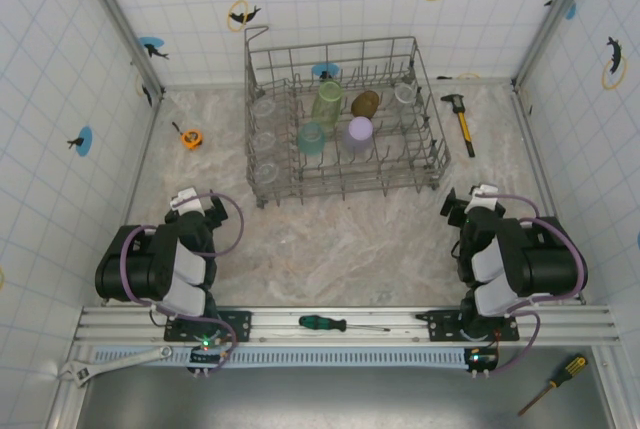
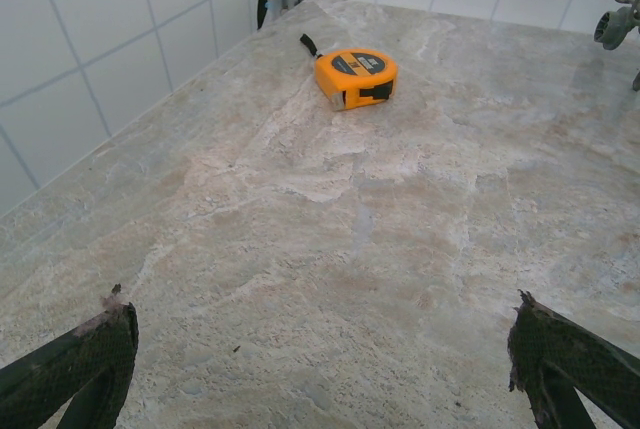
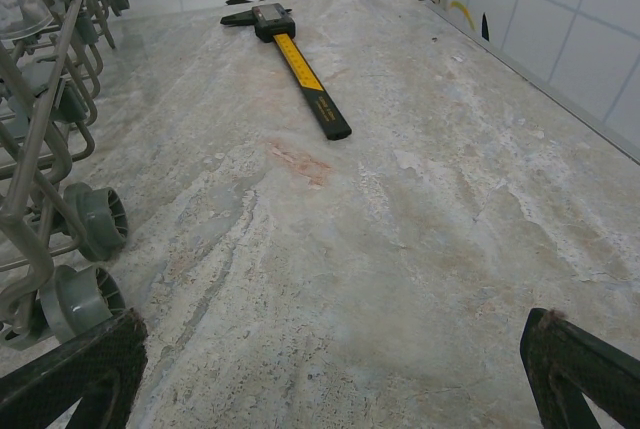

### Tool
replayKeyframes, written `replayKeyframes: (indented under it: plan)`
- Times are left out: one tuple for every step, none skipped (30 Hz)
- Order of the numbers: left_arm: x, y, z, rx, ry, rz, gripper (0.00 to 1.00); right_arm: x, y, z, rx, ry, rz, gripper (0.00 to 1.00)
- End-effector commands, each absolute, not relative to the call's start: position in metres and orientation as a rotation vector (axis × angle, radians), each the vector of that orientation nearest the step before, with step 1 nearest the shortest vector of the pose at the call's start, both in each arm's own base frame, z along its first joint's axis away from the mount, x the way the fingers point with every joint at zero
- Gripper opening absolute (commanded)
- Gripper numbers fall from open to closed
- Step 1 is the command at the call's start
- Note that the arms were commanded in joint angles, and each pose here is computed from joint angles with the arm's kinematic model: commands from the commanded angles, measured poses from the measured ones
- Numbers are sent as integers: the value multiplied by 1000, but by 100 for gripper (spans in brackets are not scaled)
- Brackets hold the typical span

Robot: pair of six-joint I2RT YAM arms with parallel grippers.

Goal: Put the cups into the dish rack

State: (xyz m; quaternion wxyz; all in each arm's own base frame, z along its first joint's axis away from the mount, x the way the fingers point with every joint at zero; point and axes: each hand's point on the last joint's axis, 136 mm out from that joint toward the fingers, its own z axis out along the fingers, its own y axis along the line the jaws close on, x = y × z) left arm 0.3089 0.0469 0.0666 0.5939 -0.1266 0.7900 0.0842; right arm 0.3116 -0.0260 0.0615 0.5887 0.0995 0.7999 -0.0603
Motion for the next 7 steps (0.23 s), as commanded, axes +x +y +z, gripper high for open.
replayKeyframes:
  plan:
    - [303, 46, 65, -287, 1836, 192, 98, 302, -27, 58, 229, 1872, -150, 99]
    - [303, 46, 65, -284, 1835, 190, 98, 302, -27, 58, 229, 1871, -149, 99]
    - [303, 46, 65, -285, 1835, 191, 98, 303, -27, 58, 229, 1871, -149, 99]
    - [303, 46, 66, -286, 1833, 190, 98, 303, -27, 58, 229, 1873, -149, 99]
    - [303, 46, 65, -285, 1837, 191, 98, 303, -27, 58, 230, 1871, -149, 99]
    - [303, 46, 65, -284, 1835, 191, 98, 303, -27, 58, 229, 1872, -150, 99]
    - [303, 46, 65, -284, 1834, 190, 98, 302, -27, 58, 229, 1871, -149, 99]
